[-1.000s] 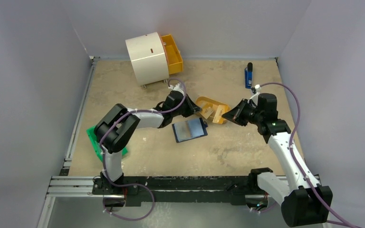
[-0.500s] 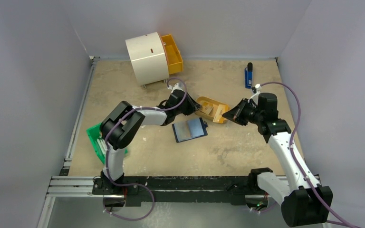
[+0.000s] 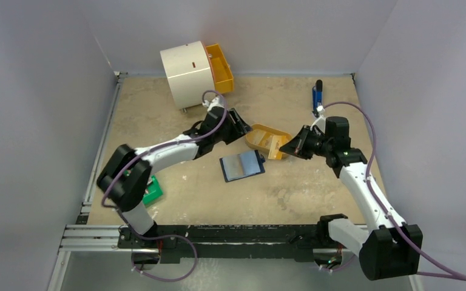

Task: Put the credit cards into the card holder
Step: Insert the credit card into the card holder.

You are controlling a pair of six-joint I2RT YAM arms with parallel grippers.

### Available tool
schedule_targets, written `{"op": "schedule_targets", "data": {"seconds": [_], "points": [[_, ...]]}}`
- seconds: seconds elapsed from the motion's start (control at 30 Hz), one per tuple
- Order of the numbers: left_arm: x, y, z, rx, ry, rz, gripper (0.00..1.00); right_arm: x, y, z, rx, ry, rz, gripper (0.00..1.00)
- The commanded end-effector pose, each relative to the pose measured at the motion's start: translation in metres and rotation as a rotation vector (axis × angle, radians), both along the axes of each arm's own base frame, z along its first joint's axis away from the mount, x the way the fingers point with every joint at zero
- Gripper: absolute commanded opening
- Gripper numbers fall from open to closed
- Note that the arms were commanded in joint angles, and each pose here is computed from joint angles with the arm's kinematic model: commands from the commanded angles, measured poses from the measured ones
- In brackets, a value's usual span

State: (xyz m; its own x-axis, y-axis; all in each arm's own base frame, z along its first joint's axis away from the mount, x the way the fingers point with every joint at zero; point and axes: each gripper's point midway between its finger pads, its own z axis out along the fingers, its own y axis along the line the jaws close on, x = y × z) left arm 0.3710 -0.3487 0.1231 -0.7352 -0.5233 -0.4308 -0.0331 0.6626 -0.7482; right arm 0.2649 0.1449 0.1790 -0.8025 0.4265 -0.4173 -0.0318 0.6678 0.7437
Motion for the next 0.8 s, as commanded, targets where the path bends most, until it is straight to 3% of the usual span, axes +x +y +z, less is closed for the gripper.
{"op": "schedule_targets", "data": {"seconds": [0.0, 0.17, 0.33, 0.77], "points": [[-0.028, 0.059, 0.032, 0.167, -0.065, 0.067, 0.54, -0.006, 0.023, 0.006, -0.003, -0.079, 0.151, 0.00], [-0.071, 0.098, -0.004, 0.267, -0.012, 0.044, 0.51, -0.009, 0.052, -0.019, -0.096, -0.021, 0.249, 0.00], [-0.097, 0.111, -0.043, 0.285, 0.039, 0.005, 0.49, 0.007, 0.062, -0.047, -0.107, 0.033, 0.241, 0.00], [-0.091, 0.111, -0.081, 0.379, 0.101, -0.016, 0.44, 0.026, 0.089, -0.082, -0.059, 0.067, 0.339, 0.00]]}}
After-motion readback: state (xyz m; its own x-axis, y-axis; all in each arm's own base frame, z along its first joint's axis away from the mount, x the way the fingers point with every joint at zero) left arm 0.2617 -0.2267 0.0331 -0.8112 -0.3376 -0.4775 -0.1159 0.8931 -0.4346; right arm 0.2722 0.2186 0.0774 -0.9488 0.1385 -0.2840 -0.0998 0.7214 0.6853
